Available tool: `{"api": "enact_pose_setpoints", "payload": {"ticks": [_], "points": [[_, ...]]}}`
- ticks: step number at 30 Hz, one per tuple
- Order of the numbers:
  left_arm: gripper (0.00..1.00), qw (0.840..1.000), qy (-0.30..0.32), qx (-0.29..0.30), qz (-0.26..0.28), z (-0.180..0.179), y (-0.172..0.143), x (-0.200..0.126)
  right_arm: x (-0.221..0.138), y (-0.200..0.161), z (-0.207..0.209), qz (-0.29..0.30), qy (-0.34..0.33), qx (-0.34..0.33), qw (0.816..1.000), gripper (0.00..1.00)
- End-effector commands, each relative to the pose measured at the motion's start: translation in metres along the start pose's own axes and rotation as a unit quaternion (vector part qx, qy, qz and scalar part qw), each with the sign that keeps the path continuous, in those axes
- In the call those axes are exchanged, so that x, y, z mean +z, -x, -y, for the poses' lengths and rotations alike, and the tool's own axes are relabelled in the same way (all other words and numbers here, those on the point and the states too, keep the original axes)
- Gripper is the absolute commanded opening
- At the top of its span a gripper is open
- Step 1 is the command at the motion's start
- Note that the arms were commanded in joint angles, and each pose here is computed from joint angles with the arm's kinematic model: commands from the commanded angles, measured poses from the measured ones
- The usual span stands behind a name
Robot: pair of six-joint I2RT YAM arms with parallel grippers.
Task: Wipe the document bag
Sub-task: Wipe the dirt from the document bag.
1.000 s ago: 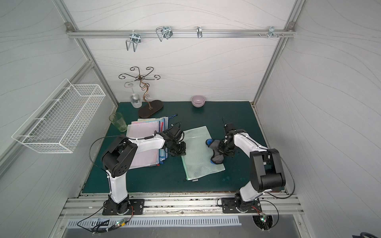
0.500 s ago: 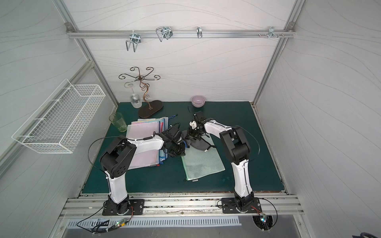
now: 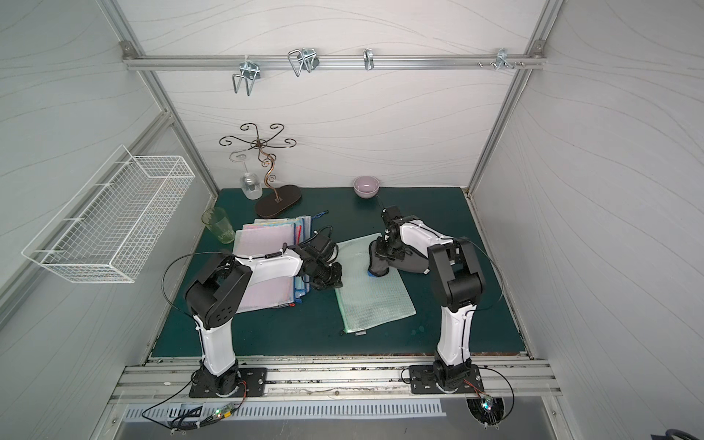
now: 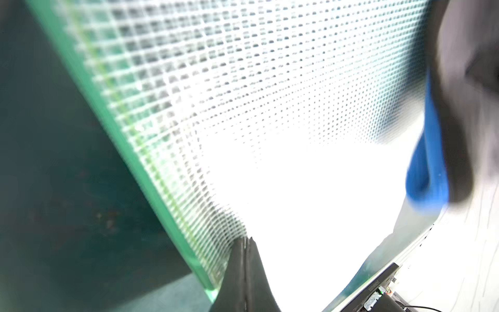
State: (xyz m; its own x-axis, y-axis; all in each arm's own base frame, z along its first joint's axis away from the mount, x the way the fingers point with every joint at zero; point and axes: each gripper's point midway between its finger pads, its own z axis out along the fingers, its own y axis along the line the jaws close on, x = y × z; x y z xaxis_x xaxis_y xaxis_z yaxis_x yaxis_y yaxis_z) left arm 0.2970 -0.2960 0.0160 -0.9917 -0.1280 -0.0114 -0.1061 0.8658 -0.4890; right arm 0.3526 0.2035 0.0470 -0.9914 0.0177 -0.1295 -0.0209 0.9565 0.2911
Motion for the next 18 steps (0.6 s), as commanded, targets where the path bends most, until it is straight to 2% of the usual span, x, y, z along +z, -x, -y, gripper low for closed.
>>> {"api": "enact_pose_setpoints", "payload": {"ticks": [1, 4, 7, 10, 13, 15, 18], "points": [[0.0, 0.999, 0.035, -0.018, -0.006, -0.022, -0.006, 0.006, -0.003, -0.095, -0.041, -0.118, 0.043, -0.084, 0.989, 0.0], [0.0, 0.999, 0.035, -0.017, -0.004, -0.023, -0.005, 0.006, -0.003, -0.144, -0.063, -0.176, 0.121, -0.069, 0.974, 0.0], [0.0, 0.999, 0.035, -0.018, -0.006, -0.023, -0.004, 0.007, -0.005, -0.161, -0.062, -0.199, 0.127, -0.064, 0.97, 0.0], [0.0, 0.999, 0.034, -0.018, -0.007, -0.023, -0.002, 0.007, -0.003, -0.159, -0.024, -0.201, 0.083, 0.002, 0.976, 0.0], [0.0, 0.999, 0.037, -0.02, -0.004, -0.026, 0.002, 0.008, -0.01, -0.156, 0.04, -0.168, 0.011, 0.107, 0.98, 0.0], [0.0, 0.999, 0.033, -0.024, -0.004, -0.028, 0.004, 0.007, -0.021, -0.156, 0.08, -0.137, -0.015, 0.18, 0.974, 0.0], [0.0, 0.999, 0.029, -0.027, -0.003, -0.029, 0.005, 0.007, -0.039, -0.158, 0.121, -0.098, -0.055, 0.253, 0.961, 0.0]]}}
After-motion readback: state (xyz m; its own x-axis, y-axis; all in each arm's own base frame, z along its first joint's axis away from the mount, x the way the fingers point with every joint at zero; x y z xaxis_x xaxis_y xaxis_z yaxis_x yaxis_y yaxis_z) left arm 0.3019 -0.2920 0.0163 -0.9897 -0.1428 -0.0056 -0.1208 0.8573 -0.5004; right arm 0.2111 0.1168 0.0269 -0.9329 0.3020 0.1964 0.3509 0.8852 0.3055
